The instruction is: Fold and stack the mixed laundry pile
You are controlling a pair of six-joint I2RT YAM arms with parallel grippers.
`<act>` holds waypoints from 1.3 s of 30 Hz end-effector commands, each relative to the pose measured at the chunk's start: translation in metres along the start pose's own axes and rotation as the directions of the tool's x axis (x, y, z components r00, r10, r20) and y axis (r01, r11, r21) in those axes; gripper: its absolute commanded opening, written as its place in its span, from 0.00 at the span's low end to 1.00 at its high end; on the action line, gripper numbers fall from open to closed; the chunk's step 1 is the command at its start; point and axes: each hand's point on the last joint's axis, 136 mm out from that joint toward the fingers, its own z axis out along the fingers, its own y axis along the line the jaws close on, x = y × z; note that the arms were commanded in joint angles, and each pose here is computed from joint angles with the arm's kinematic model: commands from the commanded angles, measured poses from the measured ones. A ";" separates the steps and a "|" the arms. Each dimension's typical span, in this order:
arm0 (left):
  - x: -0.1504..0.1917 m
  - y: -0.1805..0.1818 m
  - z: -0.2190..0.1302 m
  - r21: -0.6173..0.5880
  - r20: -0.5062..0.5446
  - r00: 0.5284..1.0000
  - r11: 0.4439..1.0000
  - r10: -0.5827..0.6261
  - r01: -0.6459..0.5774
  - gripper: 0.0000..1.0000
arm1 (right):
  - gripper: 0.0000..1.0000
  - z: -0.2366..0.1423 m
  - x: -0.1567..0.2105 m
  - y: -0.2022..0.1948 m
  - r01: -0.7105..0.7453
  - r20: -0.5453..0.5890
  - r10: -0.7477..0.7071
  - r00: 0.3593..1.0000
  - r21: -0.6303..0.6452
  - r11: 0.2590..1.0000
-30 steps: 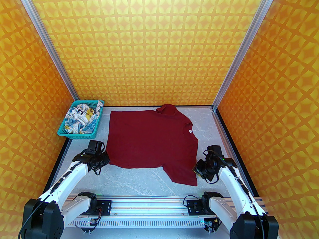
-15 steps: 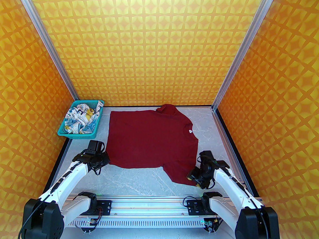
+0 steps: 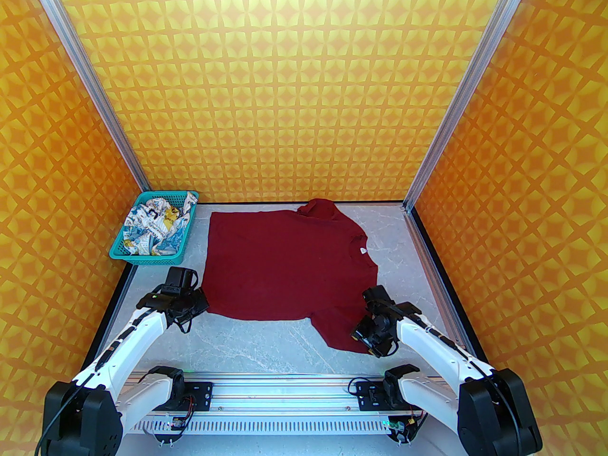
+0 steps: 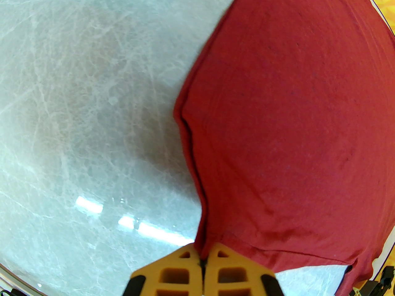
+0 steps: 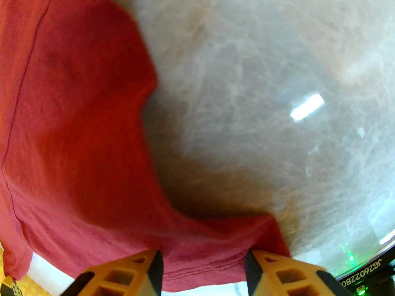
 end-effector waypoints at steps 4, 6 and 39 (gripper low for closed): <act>0.003 0.009 0.000 -0.021 -0.014 0.999 0.999 0.030 -0.030 0.00 | 0.38 0.021 0.000 -0.007 -0.061 0.045 0.060 0.997 0.009 0.998; 0.003 0.009 0.000 -0.020 -0.012 0.999 0.999 0.033 -0.033 0.00 | 0.30 0.018 -0.002 -0.006 -0.056 0.059 0.056 0.997 -0.004 0.998; -0.026 -0.014 -0.011 0.026 0.049 0.998 0.999 0.035 -0.036 0.00 | 0.00 -0.141 -0.081 0.097 0.312 0.386 -0.272 0.881 -0.042 0.949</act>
